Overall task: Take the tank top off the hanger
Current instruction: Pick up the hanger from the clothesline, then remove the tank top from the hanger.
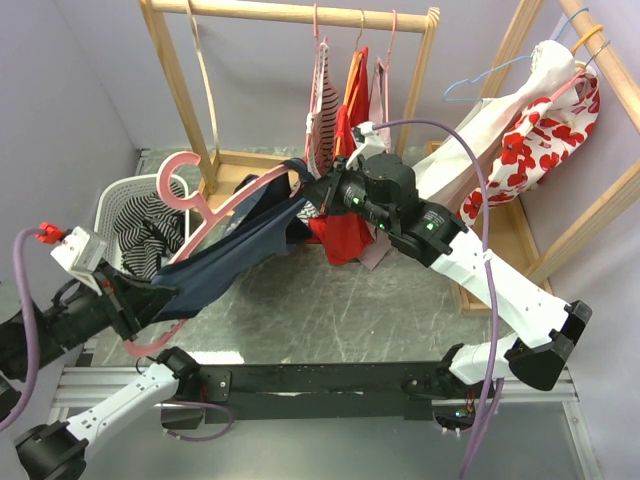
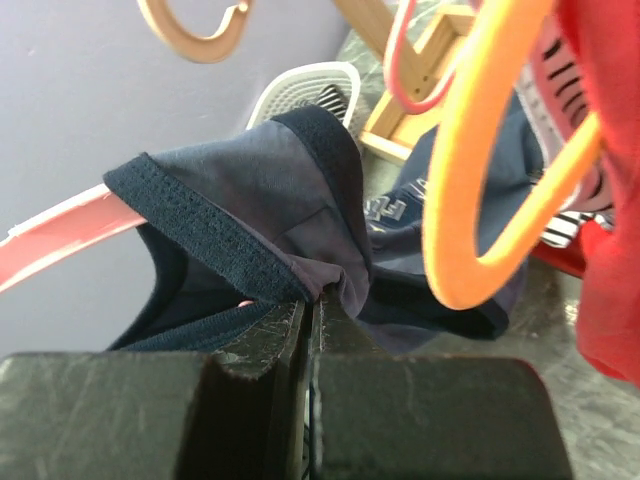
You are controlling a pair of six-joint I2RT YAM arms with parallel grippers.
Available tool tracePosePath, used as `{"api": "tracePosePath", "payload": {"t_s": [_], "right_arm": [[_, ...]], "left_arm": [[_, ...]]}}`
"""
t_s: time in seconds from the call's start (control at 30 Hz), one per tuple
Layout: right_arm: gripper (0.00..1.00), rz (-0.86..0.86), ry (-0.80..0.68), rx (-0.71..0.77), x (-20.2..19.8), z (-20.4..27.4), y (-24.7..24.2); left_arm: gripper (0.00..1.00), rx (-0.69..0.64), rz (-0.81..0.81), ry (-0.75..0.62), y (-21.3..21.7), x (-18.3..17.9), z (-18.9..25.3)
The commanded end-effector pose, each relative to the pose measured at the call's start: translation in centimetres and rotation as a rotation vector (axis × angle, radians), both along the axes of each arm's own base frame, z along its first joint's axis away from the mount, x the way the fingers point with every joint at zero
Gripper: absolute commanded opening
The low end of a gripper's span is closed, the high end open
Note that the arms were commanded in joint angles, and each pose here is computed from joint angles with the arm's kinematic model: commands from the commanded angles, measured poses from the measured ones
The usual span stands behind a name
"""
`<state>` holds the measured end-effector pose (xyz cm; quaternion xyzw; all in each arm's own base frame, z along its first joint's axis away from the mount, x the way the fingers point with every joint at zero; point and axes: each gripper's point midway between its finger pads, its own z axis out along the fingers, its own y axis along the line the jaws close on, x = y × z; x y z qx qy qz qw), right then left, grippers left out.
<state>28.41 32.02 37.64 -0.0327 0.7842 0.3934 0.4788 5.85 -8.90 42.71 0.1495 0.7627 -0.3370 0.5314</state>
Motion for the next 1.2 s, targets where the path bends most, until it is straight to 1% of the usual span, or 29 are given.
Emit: {"api": "tracePosePath", "payload": {"t_s": [0.0, 0.13, 0.17, 0.3, 0.37, 0.43, 0.53, 0.6, 0.7, 0.8, 0.97, 1.03, 1.13, 1.17], "right_arm": [[0.0, -0.245, -0.06, -0.085, 4.6, -0.5, -5.7], [0.0, -0.265, -0.065, -0.093, 5.5, -0.1, -5.9], [0.0, -0.27, -0.072, -0.093, 5.6, 0.0, -5.9], [0.0, -0.283, -0.124, -0.057, 5.7, 1.7, -6.3], [0.0, -0.3, -0.151, -0.042, 5.5, 2.3, -6.8], [0.0, -0.348, -0.164, -0.056, 5.7, 2.2, -7.8], [0.0, -0.423, -0.118, -0.135, 6.5, 1.0, -9.2], [0.0, -0.427, -0.083, -0.159, 6.7, 0.0, -9.5], [0.0, -0.417, -0.035, -0.169, 6.9, -1.5, -9.6], [0.0, -0.407, 0.005, -0.17, 7.3, -3.0, -9.8], [0.0, -0.348, 0.034, -0.144, 7.2, -3.8, -9.2], [0.0, -0.336, 0.033, -0.141, 7.5, -3.9, -9.3], [0.0, -0.274, 0.049, -0.113, 6.7, -3.8, -8.4], [0.0, -0.238, 0.078, -0.114, 6.1, -5.3, -7.8]], "left_arm": [[0.01, -0.113, -0.075, -0.101, 0.9, -3.5, 2.7], [0.01, -0.112, -0.134, -0.086, 0.0, -3.8, 2.3], [0.01, -0.112, -0.173, -0.077, -0.5, -4.1, 2.1], [0.01, -0.054, -0.23, 0.042, -2.7, -2.7, -1.1], [0.01, -0.036, -0.246, 0.072, -3.3, -2.3, -2.0], [0.01, -0.035, -0.245, 0.072, -3.3, -2.3, -2.0], [0.01, -0.058, -0.215, 0.017, -2.3, -2.7, -0.3], [0.01, -0.086, -0.213, -0.031, -1.7, -3.4, 1.2], [0.01, -0.114, -0.195, -0.079, -0.7, -4.1, 2.6], [0.01, -0.139, -0.211, -0.133, -0.2, -5.2, 3.6], [0.01, -0.173, -0.214, -0.185, 1.0, -6.7, 4.7], [0.01, -0.187, -0.225, -0.183, 1.1, -7.1, 4.7], [0.01, -0.189, -0.18, -0.168, 1.7, -6.8, 4.6], [0.01, -0.182, -0.175, -0.163, 1.6, -6.5, 4.4]]}}
